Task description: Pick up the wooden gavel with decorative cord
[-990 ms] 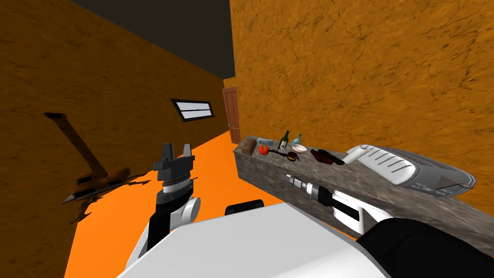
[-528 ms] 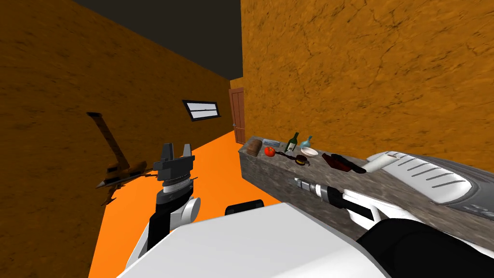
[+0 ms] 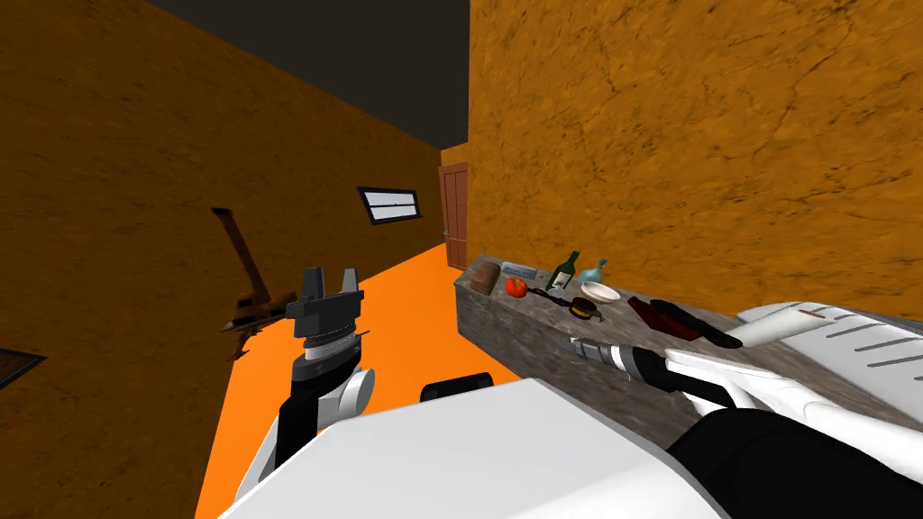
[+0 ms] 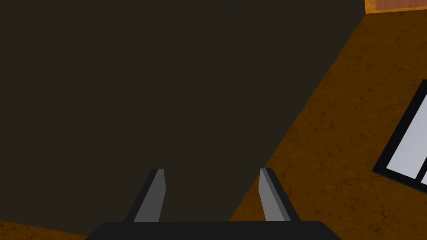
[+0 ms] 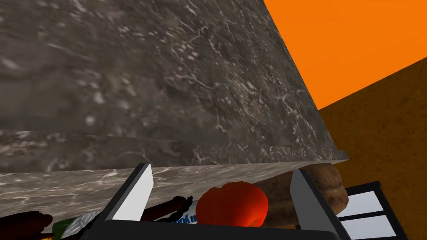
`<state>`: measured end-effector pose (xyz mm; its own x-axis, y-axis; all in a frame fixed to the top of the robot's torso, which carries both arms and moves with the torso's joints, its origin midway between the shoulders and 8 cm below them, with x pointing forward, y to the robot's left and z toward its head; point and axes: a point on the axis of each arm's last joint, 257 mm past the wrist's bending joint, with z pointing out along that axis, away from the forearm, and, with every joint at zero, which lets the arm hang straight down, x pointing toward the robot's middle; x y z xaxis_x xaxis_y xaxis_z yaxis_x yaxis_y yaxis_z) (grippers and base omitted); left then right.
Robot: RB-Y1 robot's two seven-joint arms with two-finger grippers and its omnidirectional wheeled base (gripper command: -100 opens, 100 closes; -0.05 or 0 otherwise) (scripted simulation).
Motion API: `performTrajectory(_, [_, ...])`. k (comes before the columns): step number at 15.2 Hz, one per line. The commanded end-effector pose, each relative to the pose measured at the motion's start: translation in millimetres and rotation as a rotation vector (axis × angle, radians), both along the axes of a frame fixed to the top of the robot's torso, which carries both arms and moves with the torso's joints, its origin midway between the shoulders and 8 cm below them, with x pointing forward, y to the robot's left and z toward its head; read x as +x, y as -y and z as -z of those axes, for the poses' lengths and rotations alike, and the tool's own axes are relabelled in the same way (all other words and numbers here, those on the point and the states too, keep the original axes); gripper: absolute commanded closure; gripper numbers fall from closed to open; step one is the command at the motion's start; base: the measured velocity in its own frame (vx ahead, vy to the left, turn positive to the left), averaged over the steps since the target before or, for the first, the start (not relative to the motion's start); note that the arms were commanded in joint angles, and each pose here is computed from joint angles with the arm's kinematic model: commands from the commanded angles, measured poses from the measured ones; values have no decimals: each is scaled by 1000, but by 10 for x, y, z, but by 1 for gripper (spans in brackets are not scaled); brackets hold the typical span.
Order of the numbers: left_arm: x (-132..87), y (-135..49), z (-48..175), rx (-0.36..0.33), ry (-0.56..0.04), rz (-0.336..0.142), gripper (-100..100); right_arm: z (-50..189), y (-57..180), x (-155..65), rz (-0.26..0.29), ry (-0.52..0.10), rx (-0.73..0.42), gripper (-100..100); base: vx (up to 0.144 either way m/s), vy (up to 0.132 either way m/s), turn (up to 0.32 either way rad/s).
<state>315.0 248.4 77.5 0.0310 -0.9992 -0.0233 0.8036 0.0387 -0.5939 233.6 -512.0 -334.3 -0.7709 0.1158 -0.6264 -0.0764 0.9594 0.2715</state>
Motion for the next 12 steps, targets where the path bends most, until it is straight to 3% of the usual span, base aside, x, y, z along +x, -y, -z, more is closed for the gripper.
performTrajectory(1, [0, 0, 0, 0, 0, 0, 0, -29, 178, -69, -11, -36, -46, -100, 54, 43, 167])
performTrajectory(2, [0, 0, 0, 0, 0, 0, 0, -41, 189, -62, -16, -38, -51, -100, 38, 28, 75])
performTrajectory(3, [0, 0, 0, 0, 0, 0, 0, -26, 388, -189, -10, -78, -89, -100, 47, 33, 212])
performTrajectory(4, [0, 0, 0, 0, 0, 0, 0, -71, 425, -160, -25, -83, -107, -100, 52, 27, 193])
performTrajectory(7, [0, 0, 0, 0, 0, 0, 0, -121, 818, -379, -26, -164, -190, -100, 80, 25, 196])
performTrajectory(9, [0, 0, 0, 0, 0, 0, 0, -171, 852, -343, -41, -168, -208, -100, 72, 9, 126])
performTrajectory(12, [0, 0, 0, 0, 0, 0, 0, -282, 1195, -524, -53, -246, -287, -100, 63, 1, 177])
